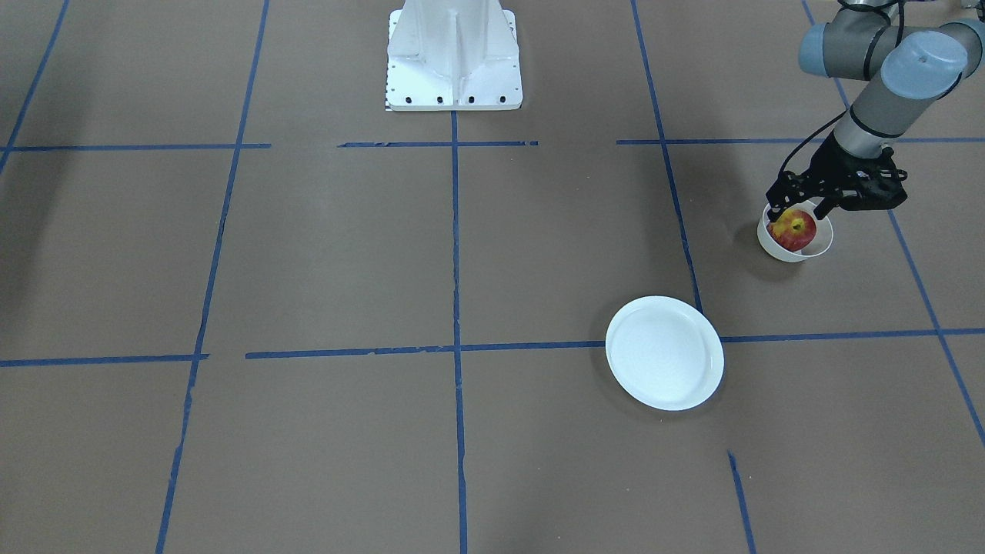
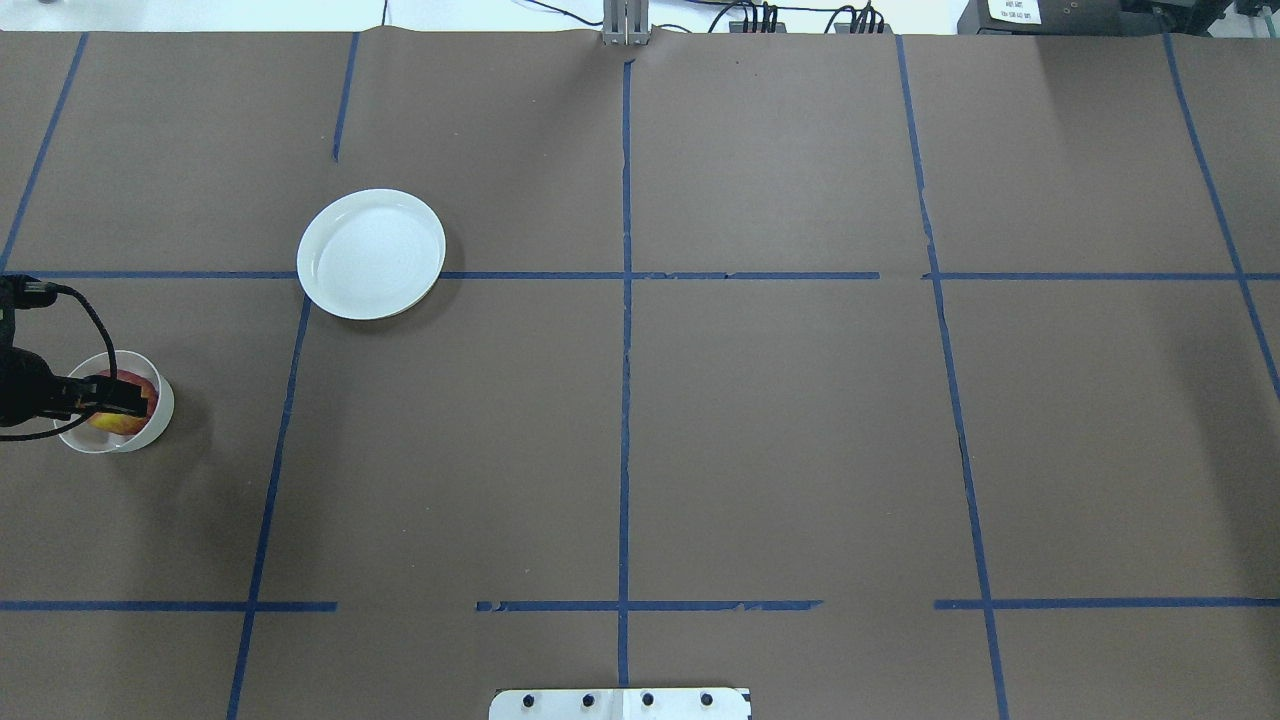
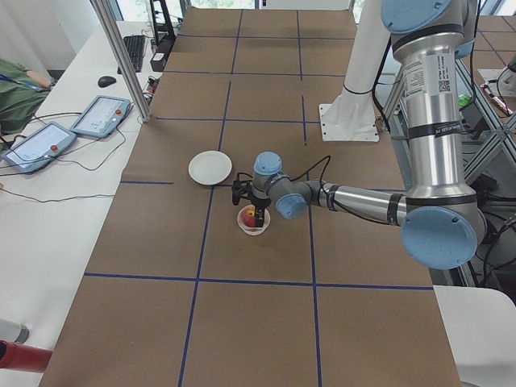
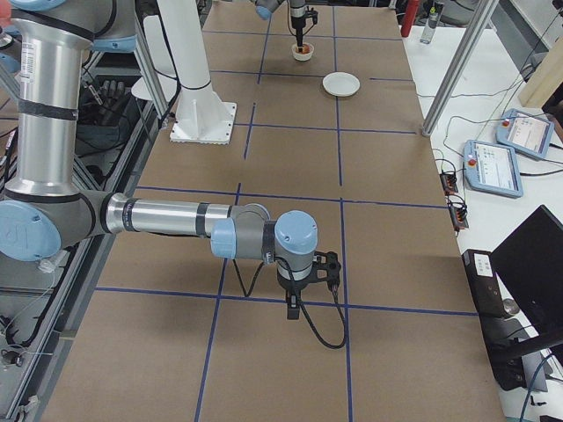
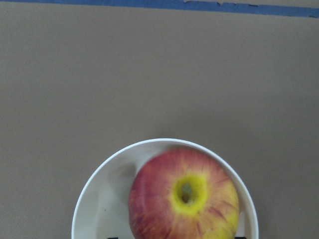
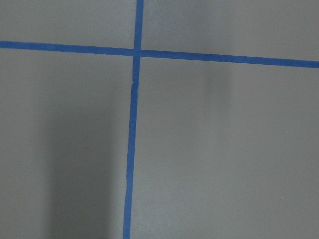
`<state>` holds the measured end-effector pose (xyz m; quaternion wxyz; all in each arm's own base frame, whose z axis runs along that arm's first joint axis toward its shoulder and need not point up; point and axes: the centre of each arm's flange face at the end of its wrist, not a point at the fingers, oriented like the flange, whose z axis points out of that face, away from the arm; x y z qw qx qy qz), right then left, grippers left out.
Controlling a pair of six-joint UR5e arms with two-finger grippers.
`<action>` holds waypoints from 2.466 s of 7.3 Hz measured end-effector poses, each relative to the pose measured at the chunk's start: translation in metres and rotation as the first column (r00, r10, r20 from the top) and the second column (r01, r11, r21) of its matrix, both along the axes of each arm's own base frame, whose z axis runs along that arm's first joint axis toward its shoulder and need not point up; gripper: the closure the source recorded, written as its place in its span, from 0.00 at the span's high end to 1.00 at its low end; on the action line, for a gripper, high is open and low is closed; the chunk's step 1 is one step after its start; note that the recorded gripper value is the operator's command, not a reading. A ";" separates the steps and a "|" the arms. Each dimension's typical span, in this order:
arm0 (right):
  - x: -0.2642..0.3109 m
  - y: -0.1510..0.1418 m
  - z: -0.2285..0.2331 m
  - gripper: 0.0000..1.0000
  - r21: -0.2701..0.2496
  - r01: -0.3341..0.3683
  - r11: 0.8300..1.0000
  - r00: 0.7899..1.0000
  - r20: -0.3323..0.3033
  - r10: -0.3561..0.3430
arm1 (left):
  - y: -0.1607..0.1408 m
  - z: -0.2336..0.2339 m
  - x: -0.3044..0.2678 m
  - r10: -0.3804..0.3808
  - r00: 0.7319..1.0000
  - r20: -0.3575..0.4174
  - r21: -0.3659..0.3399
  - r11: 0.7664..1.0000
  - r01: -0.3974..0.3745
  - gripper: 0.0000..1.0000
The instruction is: Move apple from plate to bowl
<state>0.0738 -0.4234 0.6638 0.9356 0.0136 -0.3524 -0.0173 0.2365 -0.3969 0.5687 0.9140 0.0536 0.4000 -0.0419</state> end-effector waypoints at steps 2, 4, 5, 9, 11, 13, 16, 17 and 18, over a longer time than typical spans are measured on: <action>0.000 0.000 0.000 1.00 0.000 0.000 1.000 1.000 0.000 0.000 | 0.000 -0.005 -0.004 0.015 1.000 -0.007 0.016 1.000 -0.015 0.99; 0.000 0.000 0.000 1.00 0.000 0.000 1.000 1.000 0.000 0.000 | -0.007 -0.002 -0.027 0.055 0.998 0.024 0.092 0.994 -0.057 0.99; 0.000 0.000 0.000 1.00 0.000 0.000 1.000 1.000 0.000 0.000 | -0.019 0.004 -0.054 0.075 0.994 0.074 0.144 0.986 -0.085 0.99; 0.000 0.000 0.000 1.00 0.000 0.000 1.000 1.000 0.000 0.000 | -0.047 0.035 -0.220 0.202 0.970 0.134 0.184 0.957 -0.225 1.00; 0.000 0.000 0.000 1.00 0.000 0.000 1.000 1.000 0.000 0.000 | -0.038 0.050 -0.284 0.179 0.980 0.088 0.134 0.973 -0.190 1.00; 0.000 0.000 0.000 1.00 0.000 0.000 1.000 1.000 0.000 0.000 | -0.030 0.063 -0.300 0.166 0.984 0.070 0.061 0.984 -0.170 1.00; 0.000 0.000 0.000 1.00 0.000 0.000 1.000 1.000 0.000 0.000 | -0.029 0.065 -0.302 0.165 0.984 0.073 0.053 0.984 -0.169 1.00; 0.000 0.000 0.000 1.00 0.000 0.000 1.000 1.000 0.000 0.000 | -0.030 0.064 -0.302 0.165 0.984 0.074 0.055 0.984 -0.169 1.00; 0.000 0.000 0.000 1.00 0.000 0.000 1.000 1.000 0.000 0.000 | -0.031 0.064 -0.303 0.164 0.984 0.075 0.057 0.984 -0.168 1.00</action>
